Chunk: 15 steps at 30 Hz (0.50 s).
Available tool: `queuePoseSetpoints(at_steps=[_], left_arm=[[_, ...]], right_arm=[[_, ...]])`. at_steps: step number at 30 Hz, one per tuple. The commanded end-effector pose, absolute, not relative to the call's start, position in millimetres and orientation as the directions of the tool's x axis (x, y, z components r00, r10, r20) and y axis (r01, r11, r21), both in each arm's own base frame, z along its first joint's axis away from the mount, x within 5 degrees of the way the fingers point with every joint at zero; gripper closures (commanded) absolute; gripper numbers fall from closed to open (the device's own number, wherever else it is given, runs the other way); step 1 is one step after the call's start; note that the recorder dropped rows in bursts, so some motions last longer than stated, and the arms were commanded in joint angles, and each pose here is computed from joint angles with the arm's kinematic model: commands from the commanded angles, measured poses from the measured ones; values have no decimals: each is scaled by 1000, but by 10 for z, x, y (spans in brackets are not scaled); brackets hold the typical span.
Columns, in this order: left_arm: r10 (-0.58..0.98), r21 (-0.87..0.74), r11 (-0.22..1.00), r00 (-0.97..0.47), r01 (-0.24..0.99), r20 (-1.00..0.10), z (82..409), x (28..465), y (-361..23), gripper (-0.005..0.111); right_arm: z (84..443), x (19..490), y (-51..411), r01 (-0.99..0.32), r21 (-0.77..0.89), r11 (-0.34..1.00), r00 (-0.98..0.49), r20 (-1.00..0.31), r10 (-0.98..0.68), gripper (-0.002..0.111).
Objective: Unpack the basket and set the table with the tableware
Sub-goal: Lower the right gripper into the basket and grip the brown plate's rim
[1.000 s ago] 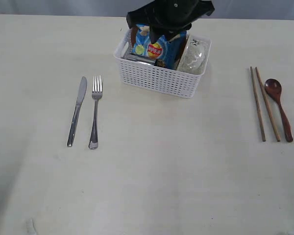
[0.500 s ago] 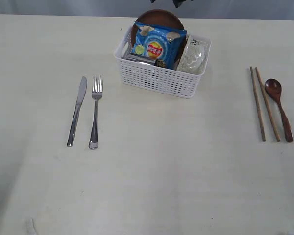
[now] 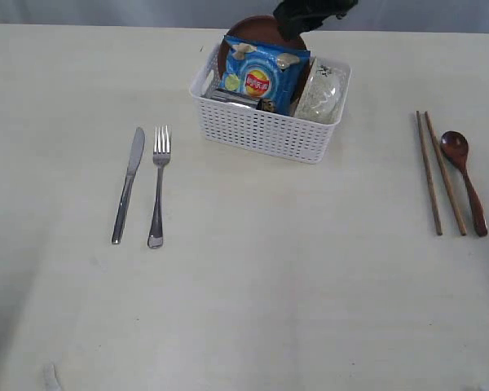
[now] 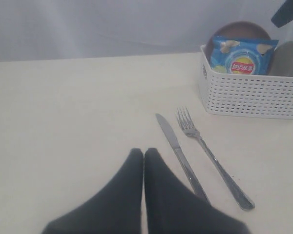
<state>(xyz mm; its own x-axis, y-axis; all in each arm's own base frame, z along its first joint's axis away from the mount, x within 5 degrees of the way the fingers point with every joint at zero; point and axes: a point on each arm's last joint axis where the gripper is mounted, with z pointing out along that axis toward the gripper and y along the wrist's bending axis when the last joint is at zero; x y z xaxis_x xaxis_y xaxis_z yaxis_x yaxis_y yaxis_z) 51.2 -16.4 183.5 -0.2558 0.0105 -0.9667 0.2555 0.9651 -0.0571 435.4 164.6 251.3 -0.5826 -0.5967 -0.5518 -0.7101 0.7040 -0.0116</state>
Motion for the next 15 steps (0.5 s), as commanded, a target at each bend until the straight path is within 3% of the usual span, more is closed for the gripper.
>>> queuePoseSetpoints(at_steps=[1, 15], left_arm=[[13, -55, 964, -254, 260, -967, 1827, 511, -166, 107], [13, -55, 964, -254, 260, -967, 1827, 511, -166, 107]], right_arm=[[2428, 4456, 1542, -707, -6, 708, -577, -573, -581, 43], [1999, 4624, 1557, -761, -38, 647, -513, -576, -637, 42]])
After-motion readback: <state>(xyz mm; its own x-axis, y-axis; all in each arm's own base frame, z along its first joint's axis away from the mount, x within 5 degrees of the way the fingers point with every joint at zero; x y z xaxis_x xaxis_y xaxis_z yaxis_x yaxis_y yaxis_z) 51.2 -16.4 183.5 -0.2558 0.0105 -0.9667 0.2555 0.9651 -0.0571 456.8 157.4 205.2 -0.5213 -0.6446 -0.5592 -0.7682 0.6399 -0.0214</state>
